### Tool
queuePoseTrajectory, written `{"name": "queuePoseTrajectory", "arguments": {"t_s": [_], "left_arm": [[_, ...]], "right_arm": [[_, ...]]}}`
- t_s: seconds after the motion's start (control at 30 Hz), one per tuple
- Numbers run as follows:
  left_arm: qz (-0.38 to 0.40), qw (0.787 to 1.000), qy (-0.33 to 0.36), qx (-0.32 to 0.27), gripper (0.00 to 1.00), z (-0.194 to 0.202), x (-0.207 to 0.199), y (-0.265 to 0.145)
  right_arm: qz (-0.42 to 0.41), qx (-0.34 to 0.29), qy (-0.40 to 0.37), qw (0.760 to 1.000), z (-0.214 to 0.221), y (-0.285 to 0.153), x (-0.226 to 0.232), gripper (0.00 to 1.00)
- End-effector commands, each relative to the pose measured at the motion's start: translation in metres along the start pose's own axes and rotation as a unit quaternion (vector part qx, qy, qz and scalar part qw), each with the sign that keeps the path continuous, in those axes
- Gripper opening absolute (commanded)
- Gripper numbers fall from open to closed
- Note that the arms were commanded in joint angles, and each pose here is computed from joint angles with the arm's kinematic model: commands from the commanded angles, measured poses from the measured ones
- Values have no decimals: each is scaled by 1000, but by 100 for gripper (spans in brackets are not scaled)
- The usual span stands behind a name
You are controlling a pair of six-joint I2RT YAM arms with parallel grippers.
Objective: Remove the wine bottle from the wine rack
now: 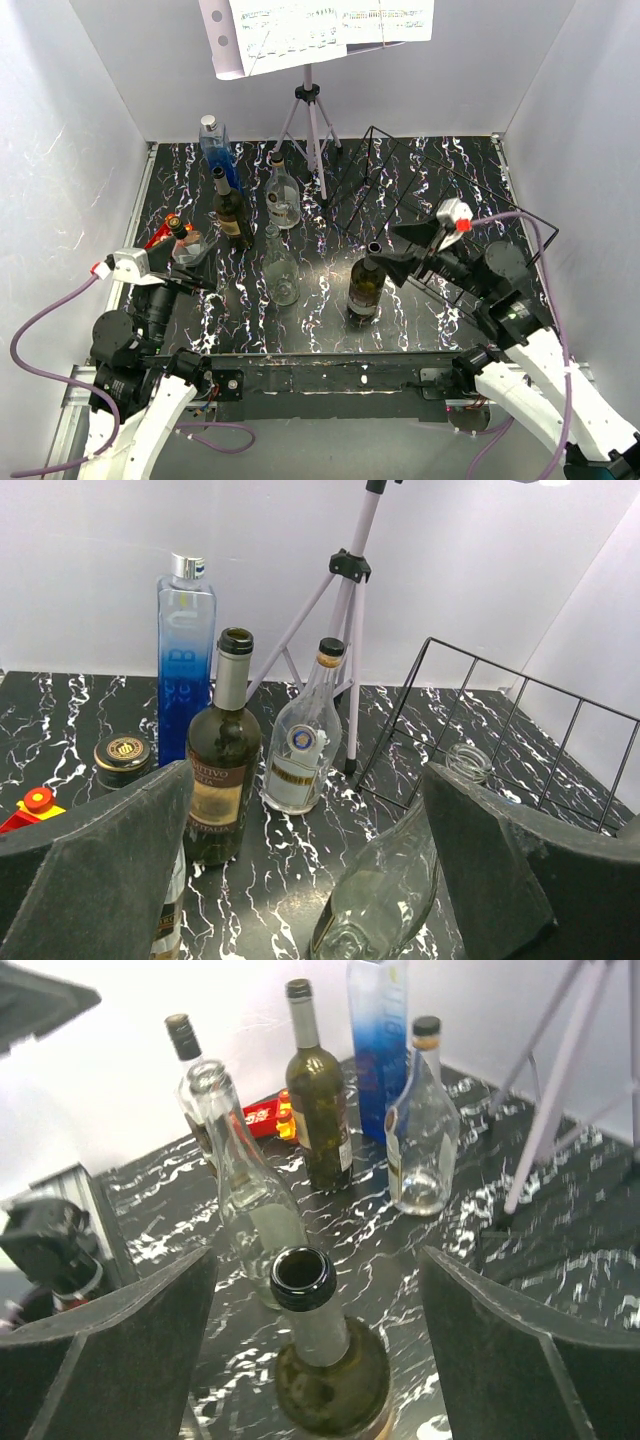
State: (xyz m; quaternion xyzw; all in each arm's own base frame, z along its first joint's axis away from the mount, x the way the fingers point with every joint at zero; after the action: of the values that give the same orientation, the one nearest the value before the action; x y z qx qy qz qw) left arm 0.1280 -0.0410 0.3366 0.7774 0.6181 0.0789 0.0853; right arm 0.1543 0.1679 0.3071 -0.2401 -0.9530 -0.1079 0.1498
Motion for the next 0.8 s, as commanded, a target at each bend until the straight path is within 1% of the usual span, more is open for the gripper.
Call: {"name": "queuePoseTrajectory", "arguments": {"t_s": [0.0, 0.07, 0.13, 0.17, 0.23, 0.37, 0.5, 0.67, 0.77], "left_arm": [[34, 999, -7, 26, 98, 7, -10, 7], [53, 998, -13, 26, 98, 2, -15, 8], [65, 997, -19, 30, 98, -4, -18, 8], [85, 995, -24, 39, 98, -4, -23, 7], [95, 993, -37, 55, 98, -5, -26, 4], [128, 987, -62, 70, 98, -6, -35, -3], [138, 980, -106, 97, 98, -4, -41, -9], [180, 969, -141, 90, 98, -18, -51, -16], [187, 966, -147, 98, 98, -20, -54, -14]], "right_arm": [[168, 87, 140, 972, -7, -25, -2, 89], [223, 113, 168, 953, -9, -38, -1, 91], [265, 117, 184, 939, -12, -51, 0, 96], [287, 109, 186, 933, -14, -58, -1, 98], [328, 89, 196, 920, -15, -71, -3, 98], [368, 79, 219, 900, -15, -92, 2, 98], [406, 75, 237, 880, -17, -106, 5, 98], [415, 81, 241, 874, -21, -113, 10, 98], [404, 71, 245, 878, -21, -114, 13, 98]]}}
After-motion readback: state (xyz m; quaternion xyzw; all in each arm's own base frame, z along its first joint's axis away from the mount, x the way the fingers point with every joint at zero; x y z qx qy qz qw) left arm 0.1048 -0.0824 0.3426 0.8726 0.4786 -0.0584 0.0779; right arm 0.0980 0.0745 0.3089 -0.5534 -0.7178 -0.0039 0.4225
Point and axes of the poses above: each gripper's point midway between its finger pads, its own y axis out along the fingers, its own x axis along the line the jaws close on, z = x × y, the point moved 6 cm from there along -y, back along the fingers, and after that the axes turned 14 degrees about y, right-handed, at the moved point
